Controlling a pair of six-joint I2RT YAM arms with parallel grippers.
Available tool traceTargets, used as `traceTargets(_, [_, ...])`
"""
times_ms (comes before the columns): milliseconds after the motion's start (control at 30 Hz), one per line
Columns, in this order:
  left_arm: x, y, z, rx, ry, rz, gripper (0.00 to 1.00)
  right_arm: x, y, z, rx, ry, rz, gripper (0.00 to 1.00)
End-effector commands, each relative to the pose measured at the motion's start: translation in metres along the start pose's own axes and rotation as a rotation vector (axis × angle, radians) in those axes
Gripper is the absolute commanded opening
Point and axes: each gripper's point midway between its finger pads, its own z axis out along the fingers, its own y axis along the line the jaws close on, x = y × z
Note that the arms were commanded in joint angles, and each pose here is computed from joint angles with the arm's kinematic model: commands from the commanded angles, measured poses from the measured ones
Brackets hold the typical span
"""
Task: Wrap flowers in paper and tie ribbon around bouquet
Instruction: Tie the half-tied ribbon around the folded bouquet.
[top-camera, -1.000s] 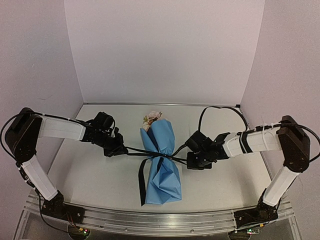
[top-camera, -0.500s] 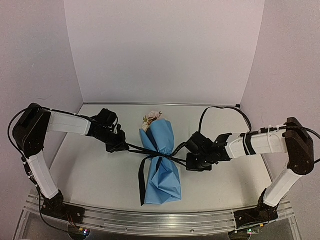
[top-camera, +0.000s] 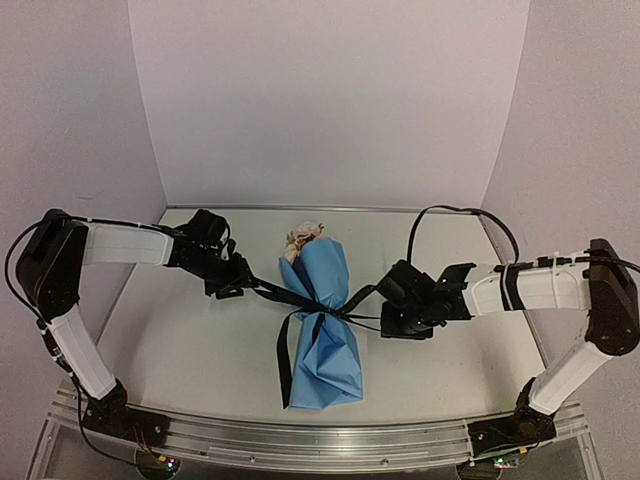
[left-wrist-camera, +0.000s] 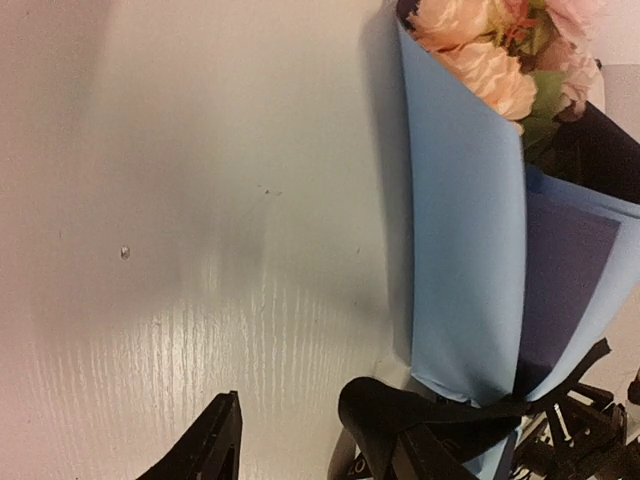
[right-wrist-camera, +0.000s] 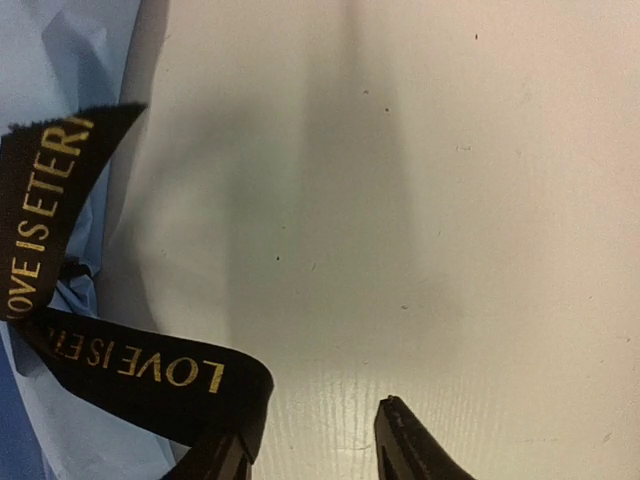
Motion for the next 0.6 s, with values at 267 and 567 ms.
traceTargets(267, [-0.033,-0.031,-0.074,0.05,-0.231,0.059,1.0,-0.046,-0.007,-0.057,-0.01,-0.161,0.01,0.83])
traceTargets(567, [-0.041,-0.069,-0.112,0.189,-0.333,0.153,1.0,-0.058,0.001,-0.079,-0.077,-0.191,0.017,0.98])
